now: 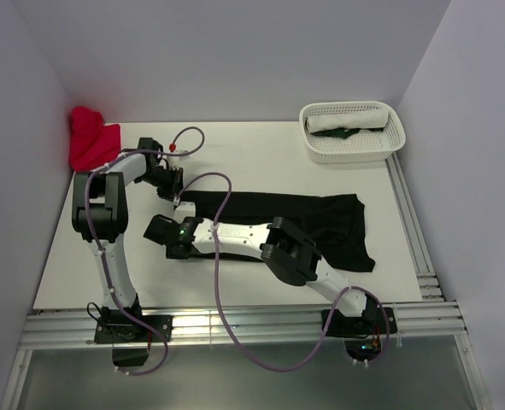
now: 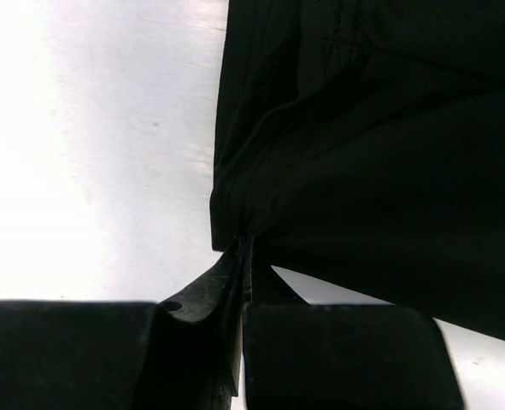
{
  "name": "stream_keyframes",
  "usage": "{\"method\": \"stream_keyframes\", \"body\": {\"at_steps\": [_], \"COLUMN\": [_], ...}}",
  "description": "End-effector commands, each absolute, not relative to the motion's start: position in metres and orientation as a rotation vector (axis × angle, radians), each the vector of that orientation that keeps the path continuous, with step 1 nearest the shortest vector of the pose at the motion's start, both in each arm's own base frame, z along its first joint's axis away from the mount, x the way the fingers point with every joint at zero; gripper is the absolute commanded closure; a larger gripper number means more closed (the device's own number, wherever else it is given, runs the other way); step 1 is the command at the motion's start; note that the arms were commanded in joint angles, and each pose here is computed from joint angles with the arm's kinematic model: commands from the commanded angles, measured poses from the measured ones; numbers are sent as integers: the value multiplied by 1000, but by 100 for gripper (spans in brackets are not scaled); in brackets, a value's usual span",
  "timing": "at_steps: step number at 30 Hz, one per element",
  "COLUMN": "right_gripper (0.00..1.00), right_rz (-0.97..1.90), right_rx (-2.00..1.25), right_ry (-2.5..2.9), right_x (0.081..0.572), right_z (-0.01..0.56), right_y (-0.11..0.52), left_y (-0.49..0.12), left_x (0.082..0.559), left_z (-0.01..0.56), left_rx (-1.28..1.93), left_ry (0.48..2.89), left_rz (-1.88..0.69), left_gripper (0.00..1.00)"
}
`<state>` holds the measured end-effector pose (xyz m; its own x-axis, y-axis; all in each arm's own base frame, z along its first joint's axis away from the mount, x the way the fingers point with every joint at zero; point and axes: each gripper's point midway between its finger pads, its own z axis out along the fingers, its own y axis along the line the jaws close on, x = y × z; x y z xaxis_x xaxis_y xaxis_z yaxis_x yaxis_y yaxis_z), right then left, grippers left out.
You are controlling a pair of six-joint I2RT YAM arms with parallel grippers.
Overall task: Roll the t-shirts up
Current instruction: Roll the tshirt
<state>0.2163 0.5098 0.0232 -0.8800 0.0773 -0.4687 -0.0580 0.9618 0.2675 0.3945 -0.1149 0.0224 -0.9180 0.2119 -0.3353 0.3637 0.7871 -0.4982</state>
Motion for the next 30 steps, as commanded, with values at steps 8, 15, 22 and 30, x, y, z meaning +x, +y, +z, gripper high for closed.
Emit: {"method": "stream_keyframes", "body": {"at_steps": [8, 15, 22, 30], "right_gripper": [100, 100, 100, 100], "right_rz": [631, 696, 784, 795], "right_rx": [72, 120, 172, 221], "right_ry": [2558, 2533, 2502, 2482], "right_x": [215, 218, 225, 232], "right_z": [70, 78, 87, 90], "right_y": [520, 518, 518, 514], "left_y": [-93, -93, -102, -107], "left_x": [403, 407, 406, 405], "left_z": [48, 51, 53, 57], "left_rx": [477, 475, 506, 527], "left_ry": [2674, 2694, 2700, 2693], "left_rz": [-602, -523, -491, -472], "left_gripper": [100, 100, 100, 100]}}
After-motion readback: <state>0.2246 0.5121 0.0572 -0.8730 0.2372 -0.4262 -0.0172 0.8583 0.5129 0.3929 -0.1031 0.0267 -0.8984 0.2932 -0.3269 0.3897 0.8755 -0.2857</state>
